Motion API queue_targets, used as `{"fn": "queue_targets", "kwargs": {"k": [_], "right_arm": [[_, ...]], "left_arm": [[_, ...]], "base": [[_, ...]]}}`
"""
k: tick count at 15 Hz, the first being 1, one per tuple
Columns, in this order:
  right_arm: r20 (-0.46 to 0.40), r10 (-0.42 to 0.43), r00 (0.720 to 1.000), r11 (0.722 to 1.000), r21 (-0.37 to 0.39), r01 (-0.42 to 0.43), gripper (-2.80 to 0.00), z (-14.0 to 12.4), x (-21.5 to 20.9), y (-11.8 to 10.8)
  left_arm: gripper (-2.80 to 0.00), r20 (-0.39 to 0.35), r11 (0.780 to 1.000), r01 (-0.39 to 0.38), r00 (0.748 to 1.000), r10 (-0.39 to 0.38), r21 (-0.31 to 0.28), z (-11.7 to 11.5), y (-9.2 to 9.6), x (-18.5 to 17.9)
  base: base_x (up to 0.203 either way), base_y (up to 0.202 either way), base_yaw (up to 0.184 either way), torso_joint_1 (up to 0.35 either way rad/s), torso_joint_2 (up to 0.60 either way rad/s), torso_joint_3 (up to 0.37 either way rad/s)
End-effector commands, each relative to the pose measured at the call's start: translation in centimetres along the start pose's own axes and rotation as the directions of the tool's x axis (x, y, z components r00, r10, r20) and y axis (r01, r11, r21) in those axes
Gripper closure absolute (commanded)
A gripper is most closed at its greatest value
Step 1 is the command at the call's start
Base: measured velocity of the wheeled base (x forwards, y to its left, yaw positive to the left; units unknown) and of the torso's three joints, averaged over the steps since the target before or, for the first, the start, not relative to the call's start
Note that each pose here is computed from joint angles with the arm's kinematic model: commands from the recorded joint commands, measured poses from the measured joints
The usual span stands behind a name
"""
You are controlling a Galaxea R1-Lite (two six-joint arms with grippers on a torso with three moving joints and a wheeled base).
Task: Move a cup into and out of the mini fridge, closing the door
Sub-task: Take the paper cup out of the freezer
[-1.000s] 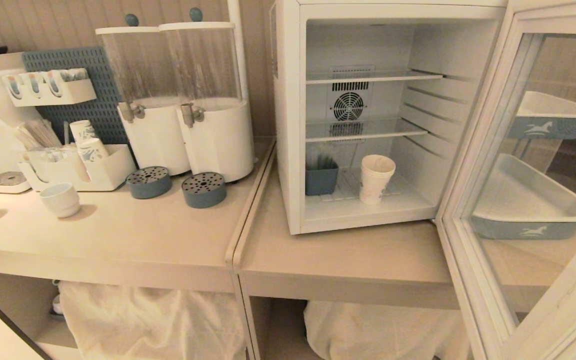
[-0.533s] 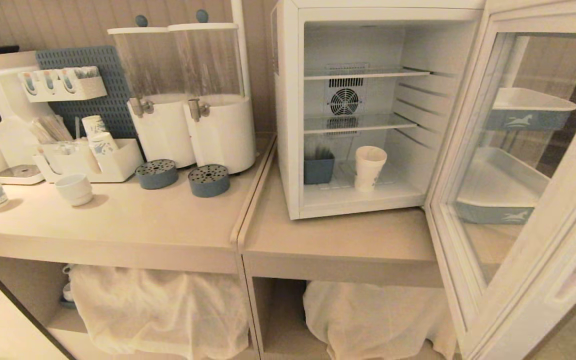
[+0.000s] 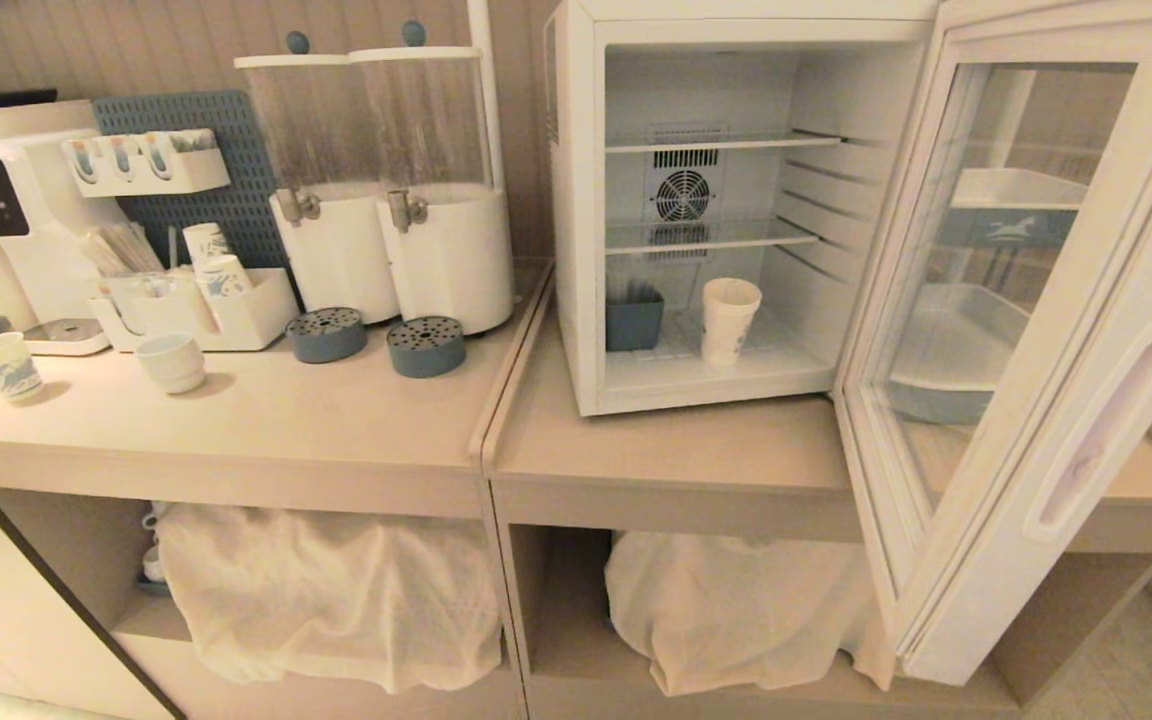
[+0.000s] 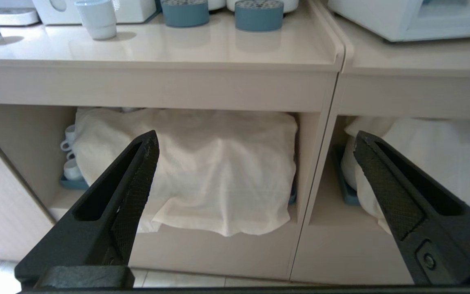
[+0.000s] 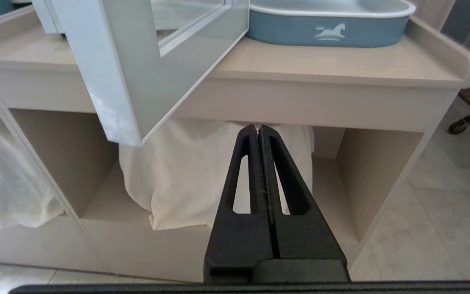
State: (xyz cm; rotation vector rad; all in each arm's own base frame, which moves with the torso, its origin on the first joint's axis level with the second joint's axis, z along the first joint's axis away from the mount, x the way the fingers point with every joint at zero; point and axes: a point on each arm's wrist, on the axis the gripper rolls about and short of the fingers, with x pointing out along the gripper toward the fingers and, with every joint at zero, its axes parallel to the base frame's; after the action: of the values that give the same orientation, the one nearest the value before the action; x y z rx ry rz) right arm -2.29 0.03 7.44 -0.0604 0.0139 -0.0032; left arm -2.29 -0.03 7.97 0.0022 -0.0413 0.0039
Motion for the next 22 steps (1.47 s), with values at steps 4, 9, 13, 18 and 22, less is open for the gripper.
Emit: {"fn": "queue_targets", "kwargs": {"k": [4, 9, 13, 18, 22], "right_arm": [[-0.002, 0.001, 1.000, 1.000, -0.001, -0.001, 0.00, 0.00, 0.01, 0.00], [-0.002, -0.001, 1.000, 1.000, -0.001, 0.001, 0.00, 0.00, 0.01, 0.01], [-0.002, 0.001, 1.000, 1.000, -0.001, -0.001, 0.00, 0.00, 0.01, 0.00], [0.000, -0.001, 1.000, 1.000, -0.001, 0.001, 0.00, 0.01, 0.01, 0.00], [0.001, 0.000, 1.000, 1.000, 0.001, 0.000, 0.00, 0.03, 0.01, 0.00]], "left_arm": [[-2.80, -0.014, 1.000, -0.001, 1.000, 0.001, 0.000, -0.38, 0.00, 0.09], [-2.80, -0.014, 1.000, -0.001, 1.000, 0.001, 0.006, -0.35, 0.00, 0.08], [-2.80, -0.018, 1.000, 0.001, 1.000, -0.001, 0.013, -0.35, 0.00, 0.06], [-2.80, -0.021, 1.000, 0.001, 1.000, -0.001, 0.018, -0.36, 0.00, 0.07], [-2.80, -0.019, 1.000, 0.002, 1.000, -0.002, 0.019, -0.38, -0.01, 0.07]], "base": [[-0.182, 0.153, 0.002, 0.004, 0.01, 0.000], [-0.186, 0.192, 0.000, 0.004, 0.00, 0.005], [-0.011, 0.113, 0.004, 0.004, 0.00, 0.002], [0.000, 0.189, 0.000, 0.000, 0.00, 0.001], [0.016, 0.164, 0.004, 0.004, 0.00, 0.001]]}}
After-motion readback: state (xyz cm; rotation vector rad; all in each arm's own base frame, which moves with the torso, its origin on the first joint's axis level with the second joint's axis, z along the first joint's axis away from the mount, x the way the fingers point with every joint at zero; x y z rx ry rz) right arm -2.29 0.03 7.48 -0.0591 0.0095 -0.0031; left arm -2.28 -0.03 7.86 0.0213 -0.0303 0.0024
